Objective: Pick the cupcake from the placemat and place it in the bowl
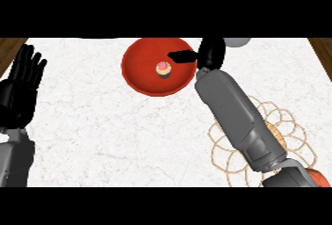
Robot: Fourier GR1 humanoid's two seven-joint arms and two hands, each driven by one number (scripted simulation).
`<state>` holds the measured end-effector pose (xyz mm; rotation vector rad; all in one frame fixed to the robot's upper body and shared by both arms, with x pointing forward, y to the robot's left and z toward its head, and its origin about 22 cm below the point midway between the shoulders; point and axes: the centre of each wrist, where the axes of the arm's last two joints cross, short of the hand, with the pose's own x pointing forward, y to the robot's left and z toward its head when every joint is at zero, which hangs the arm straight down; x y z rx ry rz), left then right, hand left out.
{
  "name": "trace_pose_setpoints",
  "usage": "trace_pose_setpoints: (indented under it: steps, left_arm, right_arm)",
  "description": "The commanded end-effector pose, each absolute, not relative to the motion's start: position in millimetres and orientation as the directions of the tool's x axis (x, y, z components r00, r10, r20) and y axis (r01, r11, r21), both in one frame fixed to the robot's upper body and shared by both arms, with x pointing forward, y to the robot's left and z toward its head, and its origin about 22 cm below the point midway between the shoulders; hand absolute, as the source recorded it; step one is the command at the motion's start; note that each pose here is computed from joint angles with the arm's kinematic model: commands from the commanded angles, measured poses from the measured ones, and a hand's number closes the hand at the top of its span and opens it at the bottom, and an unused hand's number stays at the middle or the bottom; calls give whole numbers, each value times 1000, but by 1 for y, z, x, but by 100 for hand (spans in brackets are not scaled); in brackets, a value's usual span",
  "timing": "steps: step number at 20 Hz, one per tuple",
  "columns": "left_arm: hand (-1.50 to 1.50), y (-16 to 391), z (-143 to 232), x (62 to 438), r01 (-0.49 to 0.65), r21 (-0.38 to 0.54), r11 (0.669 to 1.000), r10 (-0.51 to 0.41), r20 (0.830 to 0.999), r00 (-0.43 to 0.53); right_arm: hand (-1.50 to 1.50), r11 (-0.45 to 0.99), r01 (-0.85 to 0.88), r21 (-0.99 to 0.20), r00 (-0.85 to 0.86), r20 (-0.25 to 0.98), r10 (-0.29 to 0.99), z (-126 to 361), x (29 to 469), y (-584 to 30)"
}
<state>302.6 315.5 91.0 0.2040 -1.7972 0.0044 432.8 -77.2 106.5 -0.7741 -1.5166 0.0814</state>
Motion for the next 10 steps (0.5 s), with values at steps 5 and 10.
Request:
trace_pose_setpoints:
  steps: [5, 10]
  left_arm:
    - [0, 339, 87, 294, -184, 119, 976, -156, 967, -203]
    - [0, 332, 93, 292, -188, 123, 974, -160, 968, -195]
  right_arm:
    - [-150, 744, 562, -361, 91, 921, 379, 95, 427, -145]
    - [-150, 754, 586, -297, 24, 937, 350, 92, 407, -210]
